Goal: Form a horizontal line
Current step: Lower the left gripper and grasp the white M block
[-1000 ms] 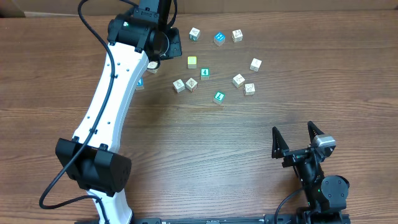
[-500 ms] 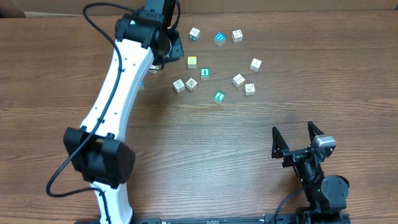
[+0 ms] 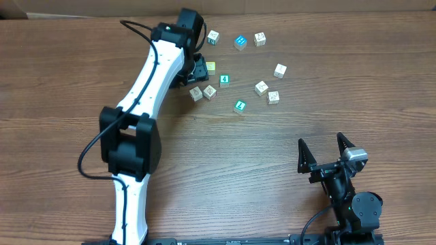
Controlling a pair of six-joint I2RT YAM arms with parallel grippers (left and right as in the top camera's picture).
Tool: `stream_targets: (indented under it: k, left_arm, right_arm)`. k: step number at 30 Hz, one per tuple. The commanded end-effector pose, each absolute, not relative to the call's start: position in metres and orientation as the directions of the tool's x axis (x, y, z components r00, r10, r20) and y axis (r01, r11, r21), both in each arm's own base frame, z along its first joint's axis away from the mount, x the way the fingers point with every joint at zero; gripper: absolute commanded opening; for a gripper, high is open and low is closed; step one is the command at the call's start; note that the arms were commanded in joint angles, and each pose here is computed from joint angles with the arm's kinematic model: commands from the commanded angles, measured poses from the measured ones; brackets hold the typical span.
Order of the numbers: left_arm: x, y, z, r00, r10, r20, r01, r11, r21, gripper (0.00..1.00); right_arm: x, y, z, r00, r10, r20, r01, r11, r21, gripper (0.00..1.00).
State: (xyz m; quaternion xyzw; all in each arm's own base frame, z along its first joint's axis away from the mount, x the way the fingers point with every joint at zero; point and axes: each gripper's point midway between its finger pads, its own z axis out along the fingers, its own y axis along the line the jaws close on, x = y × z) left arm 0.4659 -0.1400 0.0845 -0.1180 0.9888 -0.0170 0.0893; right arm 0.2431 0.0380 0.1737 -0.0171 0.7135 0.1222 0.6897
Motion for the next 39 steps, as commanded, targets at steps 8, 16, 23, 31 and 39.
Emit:
stream_targets:
  k: [8, 16, 23, 31, 39]
  left_arm:
    - [0.466, -0.136, 0.03, -0.962, -0.258, -0.09, -0.26, 0.966, 0.004, 0.58]
    - [0.47, -0.138, 0.025, -0.96, -0.26, -0.101, -0.261, 0.965, -0.003, 0.5]
    - [0.472, -0.138, 0.025, -0.96, -0.26, -0.106, -0.261, 0.965, -0.006, 0.33]
    - [0.469, -0.138, 0.024, -0.961, -0.259, -0.097, -0.26, 0.966, -0.001, 0.31]
    - [0.465, -0.14, 0.024, -0.964, -0.252, -0.087, -0.253, 0.967, 0.006, 0.33]
  right_arm:
    - [0.243, 0.038, 0.172, -0.043, 0.146, -0.988, -0.194, 0.969, 0.152, 1.0]
    - [0.243, 0.038, 0.172, -0.043, 0.146, -0.988, -0.194, 0.969, 0.152, 1.0]
    - [0.243, 0.038, 0.172, -0.043, 0.146, -0.988, -0.194, 0.969, 0.152, 1.0]
    - [0.243, 0.038, 0.172, -0.043, 0.146, -0.988, -0.194, 0.969, 0.152, 1.0]
    - [0.243, 0.038, 0.172, -0.043, 0.146, -0.988, -0.194, 0.969, 0.152, 1.0]
